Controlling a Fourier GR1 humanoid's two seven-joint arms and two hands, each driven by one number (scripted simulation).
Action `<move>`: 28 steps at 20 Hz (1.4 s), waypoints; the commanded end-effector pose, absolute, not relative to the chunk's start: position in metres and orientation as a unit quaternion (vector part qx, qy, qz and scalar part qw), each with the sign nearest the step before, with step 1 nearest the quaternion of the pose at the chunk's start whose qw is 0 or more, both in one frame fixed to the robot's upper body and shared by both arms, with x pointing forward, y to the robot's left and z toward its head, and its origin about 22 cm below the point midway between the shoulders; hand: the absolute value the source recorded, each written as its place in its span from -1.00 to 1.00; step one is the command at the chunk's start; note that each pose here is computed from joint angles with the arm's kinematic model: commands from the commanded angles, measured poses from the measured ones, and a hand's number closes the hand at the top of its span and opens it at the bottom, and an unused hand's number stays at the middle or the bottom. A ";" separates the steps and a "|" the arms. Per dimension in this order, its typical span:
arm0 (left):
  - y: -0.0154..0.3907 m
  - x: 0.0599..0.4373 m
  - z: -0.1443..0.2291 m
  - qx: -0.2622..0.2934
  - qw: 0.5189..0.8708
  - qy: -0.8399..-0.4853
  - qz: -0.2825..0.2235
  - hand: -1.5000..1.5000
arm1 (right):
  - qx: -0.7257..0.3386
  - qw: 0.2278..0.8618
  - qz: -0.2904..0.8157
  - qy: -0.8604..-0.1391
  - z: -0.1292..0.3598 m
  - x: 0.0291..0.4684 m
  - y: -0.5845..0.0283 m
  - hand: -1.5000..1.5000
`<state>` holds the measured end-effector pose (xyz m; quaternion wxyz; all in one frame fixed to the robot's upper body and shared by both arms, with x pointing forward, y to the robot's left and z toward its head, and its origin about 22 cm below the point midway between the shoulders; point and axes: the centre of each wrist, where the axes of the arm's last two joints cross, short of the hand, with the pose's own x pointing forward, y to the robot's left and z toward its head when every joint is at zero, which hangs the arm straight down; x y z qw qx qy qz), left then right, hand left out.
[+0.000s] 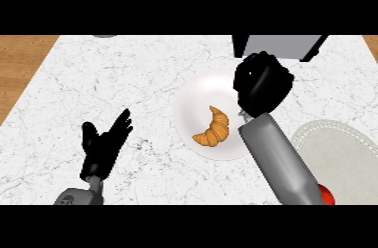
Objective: Pick the croissant from the placemat and place it in the plate
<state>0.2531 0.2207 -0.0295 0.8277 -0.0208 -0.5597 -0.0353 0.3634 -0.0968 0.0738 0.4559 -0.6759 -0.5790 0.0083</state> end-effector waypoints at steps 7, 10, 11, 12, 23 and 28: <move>0.221 0.247 -0.038 -0.017 0.827 -0.562 -0.028 0.00 | -0.666 0.497 -0.131 -0.542 0.048 0.355 -0.118 1.00; 0.238 0.244 -0.036 -0.012 0.827 -0.562 -0.025 0.00 | -0.665 0.579 -0.150 -0.448 0.031 0.355 -0.145 1.00; 0.234 0.243 -0.036 -0.004 0.824 -0.566 -0.033 0.00 | -0.660 0.602 -0.142 -0.427 0.015 0.348 -0.149 1.00; 0.226 0.256 -0.024 -0.016 0.822 -0.569 -0.026 0.00 | -0.672 0.616 -0.100 -0.398 0.005 0.349 -0.146 -1.00; 0.227 0.248 -0.031 -0.013 0.823 -0.568 -0.022 0.00 | -0.568 0.613 -0.141 -0.531 -0.016 0.364 -0.131 -1.00; 0.245 0.240 -0.030 -0.002 0.829 -0.559 -0.017 0.00 | -0.540 0.558 -0.225 -0.589 -0.024 0.351 -0.135 -1.00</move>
